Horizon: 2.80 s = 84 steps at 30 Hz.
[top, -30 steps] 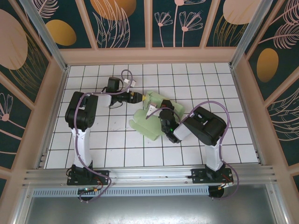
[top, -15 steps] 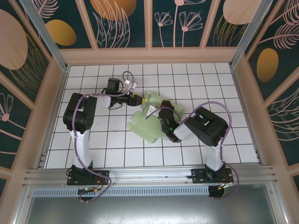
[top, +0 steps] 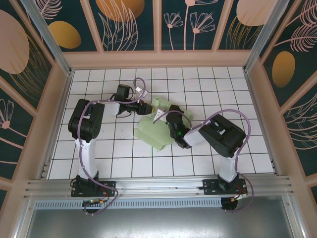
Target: Fold the paper box
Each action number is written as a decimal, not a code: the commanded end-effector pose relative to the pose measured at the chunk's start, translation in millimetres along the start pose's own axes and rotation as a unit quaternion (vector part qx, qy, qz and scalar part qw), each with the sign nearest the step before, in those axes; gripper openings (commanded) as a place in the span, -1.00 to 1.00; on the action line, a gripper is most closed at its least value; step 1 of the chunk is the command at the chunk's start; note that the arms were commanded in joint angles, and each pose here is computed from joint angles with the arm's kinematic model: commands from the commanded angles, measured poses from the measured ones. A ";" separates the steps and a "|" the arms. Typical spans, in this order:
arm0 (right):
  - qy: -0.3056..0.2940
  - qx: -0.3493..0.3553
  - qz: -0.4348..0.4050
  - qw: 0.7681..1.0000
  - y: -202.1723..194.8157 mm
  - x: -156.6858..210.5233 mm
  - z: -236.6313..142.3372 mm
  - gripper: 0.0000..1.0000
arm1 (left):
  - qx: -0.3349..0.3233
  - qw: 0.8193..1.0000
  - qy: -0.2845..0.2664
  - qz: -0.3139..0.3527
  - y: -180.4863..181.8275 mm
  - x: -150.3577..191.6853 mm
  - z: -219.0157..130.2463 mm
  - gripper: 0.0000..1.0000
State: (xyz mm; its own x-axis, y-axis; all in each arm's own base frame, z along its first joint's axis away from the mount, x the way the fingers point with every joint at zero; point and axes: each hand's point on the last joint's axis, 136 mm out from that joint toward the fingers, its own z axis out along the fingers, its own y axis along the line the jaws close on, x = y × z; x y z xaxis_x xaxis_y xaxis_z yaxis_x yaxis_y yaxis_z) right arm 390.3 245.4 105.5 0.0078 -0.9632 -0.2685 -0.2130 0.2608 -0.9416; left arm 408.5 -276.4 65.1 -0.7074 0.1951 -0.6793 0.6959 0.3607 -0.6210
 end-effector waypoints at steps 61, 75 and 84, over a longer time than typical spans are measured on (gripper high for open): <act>0.177 -0.519 0.476 0.688 40.2 3.8 3.0 -0.89 | -0.199 0.958 -0.198 0.053 -30.5 -81.0 -98.1 0.98; 0.216 -0.490 0.457 0.710 46.5 28.0 28.0 -0.47 | -0.204 0.960 -0.184 0.054 -25.1 -75.5 -95.0 0.98; 0.216 -0.506 0.443 0.708 59.3 35.2 22.0 -0.46 | -0.204 0.960 -0.185 0.049 -23.9 -74.7 -94.9 0.98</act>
State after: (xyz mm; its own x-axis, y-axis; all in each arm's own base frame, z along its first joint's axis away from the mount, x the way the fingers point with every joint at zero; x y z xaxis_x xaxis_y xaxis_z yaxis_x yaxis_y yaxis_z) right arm 402.9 234.1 46.5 -0.8192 -0.4134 -0.3974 -0.5285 0.8133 0.2435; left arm 431.9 -214.7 173.3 -0.4902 -0.0704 -0.8688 0.5999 0.6958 -0.3949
